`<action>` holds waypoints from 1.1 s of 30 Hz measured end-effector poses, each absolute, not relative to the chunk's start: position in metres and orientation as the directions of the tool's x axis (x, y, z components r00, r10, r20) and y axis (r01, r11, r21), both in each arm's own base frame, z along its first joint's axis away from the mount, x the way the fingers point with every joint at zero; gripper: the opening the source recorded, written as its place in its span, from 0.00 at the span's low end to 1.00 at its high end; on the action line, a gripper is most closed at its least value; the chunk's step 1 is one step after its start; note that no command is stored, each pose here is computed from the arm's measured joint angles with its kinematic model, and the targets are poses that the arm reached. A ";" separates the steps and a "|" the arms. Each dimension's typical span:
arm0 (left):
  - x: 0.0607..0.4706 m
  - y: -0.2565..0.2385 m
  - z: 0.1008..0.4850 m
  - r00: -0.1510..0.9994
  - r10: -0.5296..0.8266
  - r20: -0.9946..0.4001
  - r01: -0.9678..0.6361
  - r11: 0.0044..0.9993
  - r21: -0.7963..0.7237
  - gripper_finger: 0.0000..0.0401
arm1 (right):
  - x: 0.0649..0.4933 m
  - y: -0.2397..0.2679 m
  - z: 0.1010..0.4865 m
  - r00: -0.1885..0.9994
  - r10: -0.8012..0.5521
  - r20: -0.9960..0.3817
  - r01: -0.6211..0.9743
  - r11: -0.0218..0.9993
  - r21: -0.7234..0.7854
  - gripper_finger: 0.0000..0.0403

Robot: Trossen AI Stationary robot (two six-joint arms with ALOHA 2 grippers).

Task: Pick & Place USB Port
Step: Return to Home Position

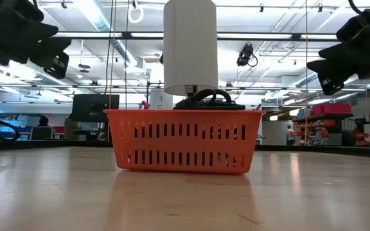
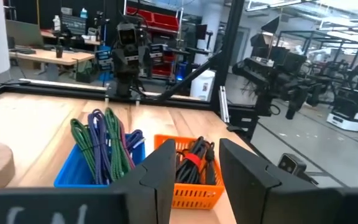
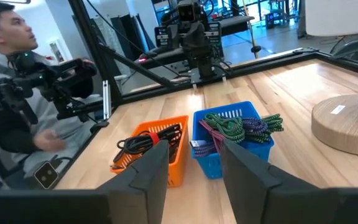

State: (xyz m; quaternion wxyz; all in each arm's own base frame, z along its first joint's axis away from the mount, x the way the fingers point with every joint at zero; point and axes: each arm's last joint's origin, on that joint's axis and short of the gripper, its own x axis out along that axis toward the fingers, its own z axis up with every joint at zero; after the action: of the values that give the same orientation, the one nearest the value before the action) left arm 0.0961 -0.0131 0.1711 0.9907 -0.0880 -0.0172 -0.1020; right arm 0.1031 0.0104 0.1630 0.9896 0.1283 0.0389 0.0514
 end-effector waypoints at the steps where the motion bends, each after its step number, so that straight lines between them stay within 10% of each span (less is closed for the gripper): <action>1: 0.096 -0.013 0.171 0.979 -0.197 0.055 0.203 0.964 -0.171 0.32 | 0.103 0.010 0.163 0.992 0.112 -0.064 -0.092 0.962 0.258 0.36; 33: 0.096 -0.013 0.174 0.979 -0.187 0.080 0.198 0.965 -0.172 0.32 | 0.103 0.010 0.163 0.992 0.112 -0.064 -0.092 0.962 0.258 0.36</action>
State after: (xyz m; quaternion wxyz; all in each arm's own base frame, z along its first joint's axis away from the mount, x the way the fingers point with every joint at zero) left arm 0.0962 -0.0128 0.1738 0.9907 -0.0899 -0.0317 -0.0972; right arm 0.1031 0.0104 0.1630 0.9896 0.1283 0.0389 0.0514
